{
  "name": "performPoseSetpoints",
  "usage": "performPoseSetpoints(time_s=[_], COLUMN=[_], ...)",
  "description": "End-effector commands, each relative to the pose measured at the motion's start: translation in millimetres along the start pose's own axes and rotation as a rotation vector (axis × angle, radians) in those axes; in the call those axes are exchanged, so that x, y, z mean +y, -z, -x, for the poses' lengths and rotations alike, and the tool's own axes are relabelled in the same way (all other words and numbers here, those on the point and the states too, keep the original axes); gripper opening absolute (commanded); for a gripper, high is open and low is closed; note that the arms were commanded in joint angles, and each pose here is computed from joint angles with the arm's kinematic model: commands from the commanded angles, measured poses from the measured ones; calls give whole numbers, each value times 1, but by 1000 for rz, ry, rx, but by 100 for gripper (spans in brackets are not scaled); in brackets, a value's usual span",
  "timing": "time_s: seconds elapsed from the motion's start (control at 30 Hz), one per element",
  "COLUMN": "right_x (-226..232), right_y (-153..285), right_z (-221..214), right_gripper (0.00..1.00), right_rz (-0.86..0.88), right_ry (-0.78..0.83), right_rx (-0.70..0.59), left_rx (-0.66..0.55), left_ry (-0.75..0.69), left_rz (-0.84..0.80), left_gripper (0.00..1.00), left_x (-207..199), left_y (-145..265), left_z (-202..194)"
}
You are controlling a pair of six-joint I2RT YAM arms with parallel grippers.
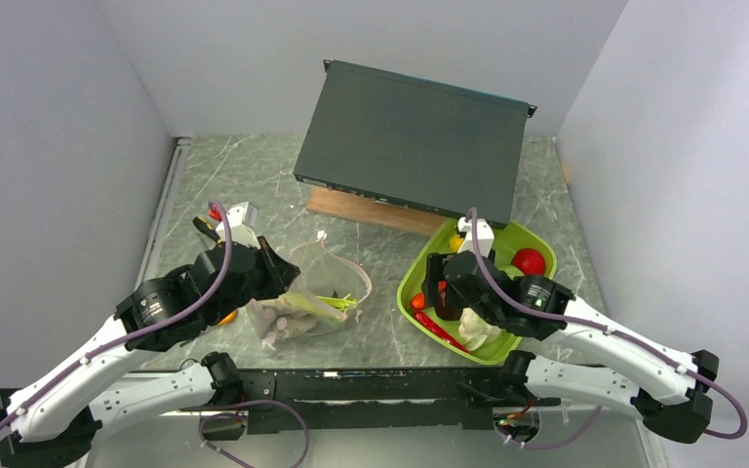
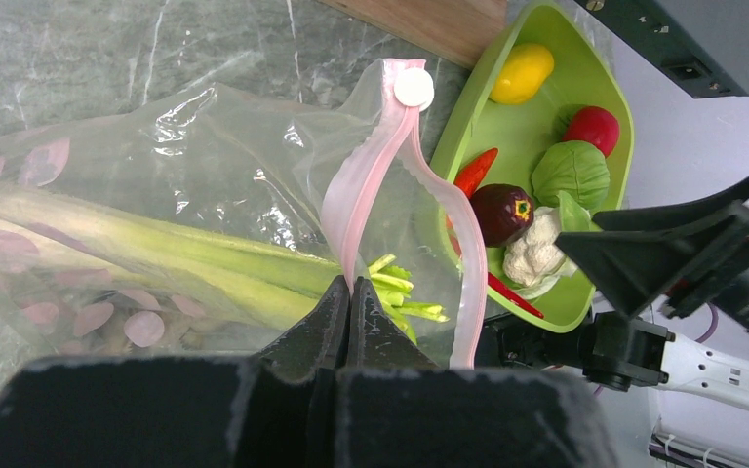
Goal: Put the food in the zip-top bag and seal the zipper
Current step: Pick up the fake fruit from the bin.
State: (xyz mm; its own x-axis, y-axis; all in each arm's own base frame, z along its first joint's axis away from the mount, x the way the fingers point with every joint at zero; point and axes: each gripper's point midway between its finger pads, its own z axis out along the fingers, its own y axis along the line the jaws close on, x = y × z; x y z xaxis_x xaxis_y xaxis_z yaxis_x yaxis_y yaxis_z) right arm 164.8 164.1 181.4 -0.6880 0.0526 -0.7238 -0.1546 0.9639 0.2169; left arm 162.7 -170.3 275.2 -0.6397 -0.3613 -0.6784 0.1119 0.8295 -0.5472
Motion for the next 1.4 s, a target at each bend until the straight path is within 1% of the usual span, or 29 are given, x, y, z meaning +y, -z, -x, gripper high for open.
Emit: performPoseSetpoints(time_s=[0.0, 0.1, 0.23, 0.33, 0.43, 0.53, 0.6, 0.7, 0.8, 0.83, 1.0, 1.2, 1.3, 1.37], right_x=[5, -10, -43, -64, -61, -52, -46, -36, -23, -22, -45, -58, -63, -64], right_y=[-10, -15, -15, -11, -18, -25, -28, -35, -43, -46, -59, -70, -71, -74], right_z=[-14, -16, -21, -29, -32, -29, -24, -14, -2, -2, -15, -37, -42, -44], right_gripper=[88, 90, 95, 96, 96, 93, 87, 86, 81, 81, 82, 82, 80, 76], right_rz=[32, -47, -228, -333, -311, -277, -256, -223, -176, -182, -337, -435, -470, -472], right_ry=[-173, -243, -310, -353, -368, -376, -353, -294, -247, -240, -249, -243, -220, -197], right_rx=[12, 18, 24, 33, 36, 29, 19, -2, -22, -25, -26, 25, 42, 49], left_rx=[-38, -46, -43, -41, -37, -25, -19, -12, -14, -17, -3, 4, 7, 5], left_ry=[29, 36, 34, 24, 18, 3, -2, 4, 7, 9, 18, 17, 6, 8], left_rz=[-27, -44, -42, -52, -56, -63, -56, -53, -56, -55, -67, -76, -68, -70], left_gripper=[0, 0, 0, 0, 0, 0, 0, 0, 0, 0, 0, 0, 0, 0], left_x=[-1, 0, 2, 0, -2, -5, -5, -4, -3, -3, -6, -9, -9, -9], left_y=[2, 5, 6, 4, 1, -1, -3, -5, -7, -6, -4, -7, -8, -9], left_z=[5, 5, 3, 2, 1, -1, -2, -5, -6, -5, -7, -9, -8, -8])
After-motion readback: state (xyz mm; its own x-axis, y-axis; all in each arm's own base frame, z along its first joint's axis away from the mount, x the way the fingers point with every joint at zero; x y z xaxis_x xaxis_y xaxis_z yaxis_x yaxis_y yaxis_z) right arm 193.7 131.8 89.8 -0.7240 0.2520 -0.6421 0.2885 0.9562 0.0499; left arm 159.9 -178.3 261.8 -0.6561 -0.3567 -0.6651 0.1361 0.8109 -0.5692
